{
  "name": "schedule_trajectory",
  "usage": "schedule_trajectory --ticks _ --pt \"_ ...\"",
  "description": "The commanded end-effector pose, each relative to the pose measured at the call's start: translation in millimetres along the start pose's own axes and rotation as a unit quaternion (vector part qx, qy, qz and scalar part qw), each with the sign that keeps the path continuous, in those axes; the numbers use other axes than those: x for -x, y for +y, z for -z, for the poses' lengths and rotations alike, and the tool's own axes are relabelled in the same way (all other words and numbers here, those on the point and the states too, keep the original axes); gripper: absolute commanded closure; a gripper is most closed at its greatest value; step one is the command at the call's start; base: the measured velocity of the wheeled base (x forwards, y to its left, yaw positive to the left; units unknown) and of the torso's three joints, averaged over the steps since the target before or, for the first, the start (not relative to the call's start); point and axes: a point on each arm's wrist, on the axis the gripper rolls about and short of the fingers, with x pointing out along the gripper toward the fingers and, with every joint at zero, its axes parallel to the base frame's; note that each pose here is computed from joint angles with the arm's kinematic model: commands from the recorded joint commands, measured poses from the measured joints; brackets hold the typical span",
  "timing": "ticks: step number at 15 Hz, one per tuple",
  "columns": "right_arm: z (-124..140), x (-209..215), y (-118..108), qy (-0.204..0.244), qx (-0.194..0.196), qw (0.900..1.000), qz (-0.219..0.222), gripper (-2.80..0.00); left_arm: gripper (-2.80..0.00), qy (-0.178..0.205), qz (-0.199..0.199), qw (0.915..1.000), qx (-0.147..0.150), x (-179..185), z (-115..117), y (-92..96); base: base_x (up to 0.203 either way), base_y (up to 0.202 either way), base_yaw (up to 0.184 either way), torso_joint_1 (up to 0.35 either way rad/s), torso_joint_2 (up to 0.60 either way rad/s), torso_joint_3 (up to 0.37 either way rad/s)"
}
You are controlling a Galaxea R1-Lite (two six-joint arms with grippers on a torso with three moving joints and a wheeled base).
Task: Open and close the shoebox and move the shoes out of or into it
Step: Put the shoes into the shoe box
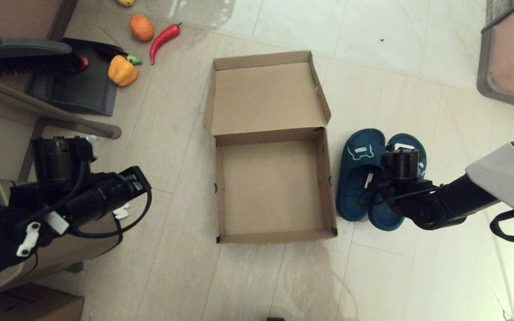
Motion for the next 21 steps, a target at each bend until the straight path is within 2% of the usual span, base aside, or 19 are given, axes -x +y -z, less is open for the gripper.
schedule_trajectory --ticks 1,7,9,12,15,18,21 --pt "-29 25 2 -0.031 -0.015 0.999 -0.014 0.0 0.0 -0.002 0.001 1.0 0.001 0 0 -0.3 0.0 0.0 0.0 0.0 0.0 0.0" --pt "-88 93 0 -0.051 -0.021 0.997 -0.044 0.0 0.0 0.002 0.0 1.0 0.001 5 5 2.3 0.0 0.0 0.0 0.0 0.0 0.0" --pt "-97 125 11 -0.042 -0.013 0.996 -0.077 0.0 0.0 0.003 0.0 1.0 0.001 4 6 2.7 0.0 0.0 0.0 0.0 0.0 0.0" --pt "-85 164 48 -0.018 0.011 0.989 -0.145 0.0 0.0 0.007 -0.004 1.0 0.001 7 12 7.0 0.0 0.0 0.0 0.0 0.0 0.0" --pt "-57 194 91 0.001 0.041 0.979 -0.198 0.0 0.0 -0.02 0.007 0.9998 0.0 15 12 9.9 0.0 0.0 0.0 0.0 0.0 0.0" --pt "-18 194 122 0.034 0.079 0.972 -0.218 0.0 0.0 -0.026 0.008 0.9996 -0.007 22 12 13.1 0.0 0.0 0.0 0.0 0.0 0.0" --pt "12 175 151 0.05 0.094 0.97 -0.221 0.0 0.0 -0.034 -0.004 0.9992 -0.018 20 6 19.4 0.0 0.0 0.0 0.0 0.0 0.0"
